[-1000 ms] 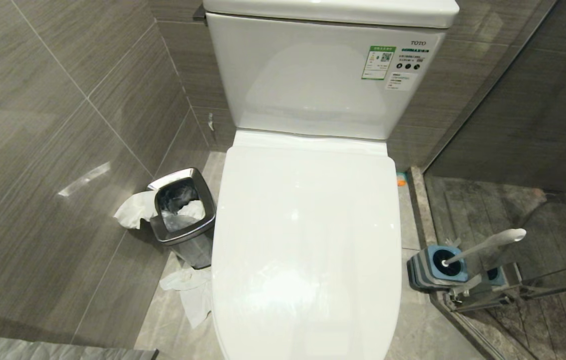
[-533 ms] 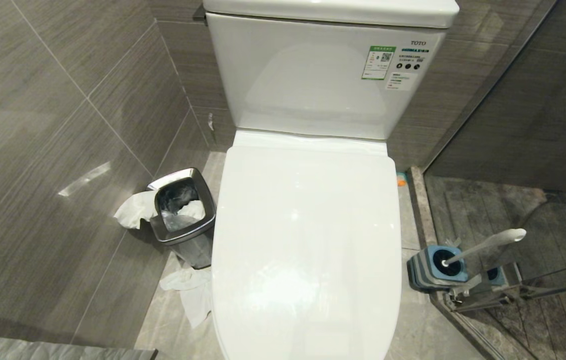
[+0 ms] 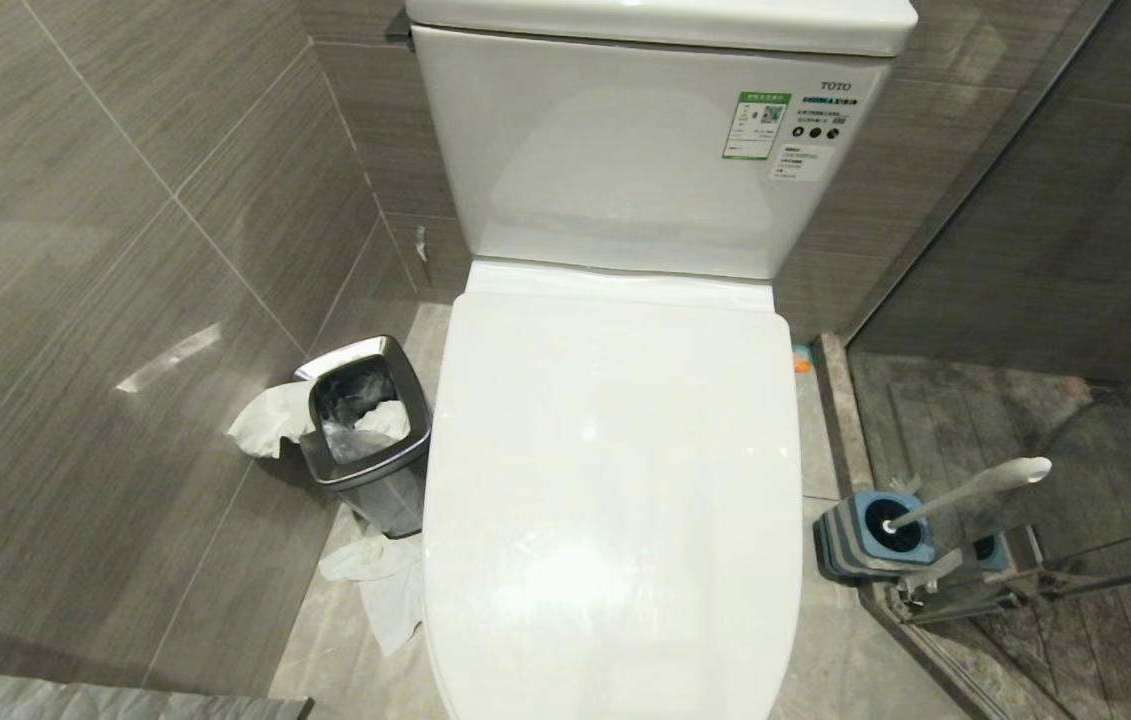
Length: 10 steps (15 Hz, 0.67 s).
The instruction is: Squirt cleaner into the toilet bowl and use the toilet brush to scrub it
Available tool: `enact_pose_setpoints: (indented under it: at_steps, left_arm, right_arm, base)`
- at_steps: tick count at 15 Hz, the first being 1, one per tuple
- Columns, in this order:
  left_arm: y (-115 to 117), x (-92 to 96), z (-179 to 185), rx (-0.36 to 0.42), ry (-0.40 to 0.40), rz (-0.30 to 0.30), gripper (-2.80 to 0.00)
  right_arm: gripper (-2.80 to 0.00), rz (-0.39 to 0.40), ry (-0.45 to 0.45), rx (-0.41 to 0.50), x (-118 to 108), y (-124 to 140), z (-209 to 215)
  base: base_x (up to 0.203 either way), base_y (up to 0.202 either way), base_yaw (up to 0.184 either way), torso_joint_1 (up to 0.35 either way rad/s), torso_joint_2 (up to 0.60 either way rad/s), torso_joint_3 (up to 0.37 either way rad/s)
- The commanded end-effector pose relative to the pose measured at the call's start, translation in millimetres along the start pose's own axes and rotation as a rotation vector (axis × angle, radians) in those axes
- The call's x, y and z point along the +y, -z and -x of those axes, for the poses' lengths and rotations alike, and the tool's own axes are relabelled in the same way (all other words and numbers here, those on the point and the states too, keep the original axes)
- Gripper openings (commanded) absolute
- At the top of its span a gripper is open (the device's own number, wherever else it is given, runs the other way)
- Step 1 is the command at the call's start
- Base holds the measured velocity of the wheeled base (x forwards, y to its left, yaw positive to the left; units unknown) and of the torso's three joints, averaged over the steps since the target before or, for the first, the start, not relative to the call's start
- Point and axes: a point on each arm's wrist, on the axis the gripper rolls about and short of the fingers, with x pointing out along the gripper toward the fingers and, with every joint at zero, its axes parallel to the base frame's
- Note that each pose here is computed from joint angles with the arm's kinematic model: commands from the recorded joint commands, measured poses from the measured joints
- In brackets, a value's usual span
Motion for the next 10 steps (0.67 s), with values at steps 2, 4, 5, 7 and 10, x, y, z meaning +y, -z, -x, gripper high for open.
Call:
enact_pose_setpoints:
  at_steps: [2, 4, 5, 7, 10]
  left_arm:
    - [0.3, 0.0, -0.2, 0.002, -0.001, 0.000, -2.80]
    - [0.3, 0.0, -0.2, 0.002, -0.001, 0.001, -2.80]
    - [0.3, 0.0, -0.2, 0.002, -0.001, 0.000, -2.80]
    - [0.3, 0.0, -0.2, 0.002, -0.001, 0.000, -2.80]
    - [0.3, 0.0, -0.2, 0.002, -0.001, 0.001, -2.80]
  right_arm:
    - [-2.80, 0.000, -0.001, 0.001, 0.0, 0.1, -0.1]
    - [-2.80, 0.000, 0.000, 0.001, 0.0, 0.1, -0.1]
    - [-2.80, 0.000, 0.000, 0.001, 0.0, 0.1, -0.1]
    - [-2.80, 0.000, 0.000, 0.001, 0.0, 0.1, -0.1]
    - [-2.80, 0.000, 0.000, 0.001, 0.0, 0.1, -0.1]
  base:
    - [0.000, 0.000, 0.000, 0.000, 0.00, 0.000]
    - [0.000, 0.000, 0.000, 0.000, 0.00, 0.000]
    - [0.000, 0.000, 0.000, 0.000, 0.00, 0.000]
    - [0.000, 0.000, 0.000, 0.000, 0.00, 0.000]
    - [0.000, 0.000, 0.000, 0.000, 0.00, 0.000]
